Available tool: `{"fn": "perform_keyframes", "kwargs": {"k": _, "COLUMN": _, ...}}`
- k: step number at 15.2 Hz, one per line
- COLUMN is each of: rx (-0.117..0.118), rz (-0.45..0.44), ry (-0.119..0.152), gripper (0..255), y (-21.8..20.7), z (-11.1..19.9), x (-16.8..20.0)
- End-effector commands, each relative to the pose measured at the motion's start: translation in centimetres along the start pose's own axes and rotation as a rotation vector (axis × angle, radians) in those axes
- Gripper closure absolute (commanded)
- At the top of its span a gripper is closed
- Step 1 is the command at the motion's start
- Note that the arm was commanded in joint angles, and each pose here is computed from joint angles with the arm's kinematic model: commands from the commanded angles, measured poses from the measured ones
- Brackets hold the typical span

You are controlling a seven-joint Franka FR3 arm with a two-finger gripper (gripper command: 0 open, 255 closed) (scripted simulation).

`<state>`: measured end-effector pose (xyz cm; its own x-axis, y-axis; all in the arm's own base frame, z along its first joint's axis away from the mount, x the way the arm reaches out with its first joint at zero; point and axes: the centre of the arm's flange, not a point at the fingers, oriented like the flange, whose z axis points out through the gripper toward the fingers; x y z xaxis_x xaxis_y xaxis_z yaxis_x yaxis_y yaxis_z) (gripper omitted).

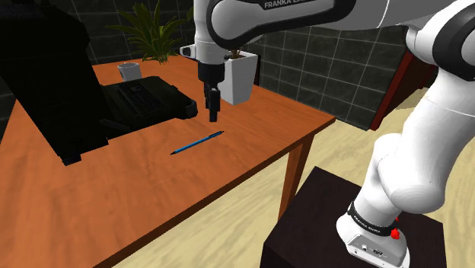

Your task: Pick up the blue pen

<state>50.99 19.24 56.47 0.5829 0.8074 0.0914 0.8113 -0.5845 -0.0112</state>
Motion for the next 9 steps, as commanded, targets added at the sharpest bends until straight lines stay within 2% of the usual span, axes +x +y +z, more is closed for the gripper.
{"fn": "perform_keyframes", "kwargs": {"k": 1, "rx": 0.014, "rz": -0.106, "ry": -0.001, "gripper": 0, "y": -1.3, "z": 0.2, "x": 2.5}}
{"fn": "perform_keyframes", "kwargs": {"k": 7, "rx": 0.052, "rz": -0.409, "ry": -0.005, "gripper": 0, "y": -5.9, "z": 1.4, "x": 8.6}}
{"fn": "perform_keyframes", "kwargs": {"k": 9, "rx": 0.053, "rz": -0.421, "ry": -0.005, "gripper": 0, "y": -6.1, "z": 2.0, "x": 8.7}}
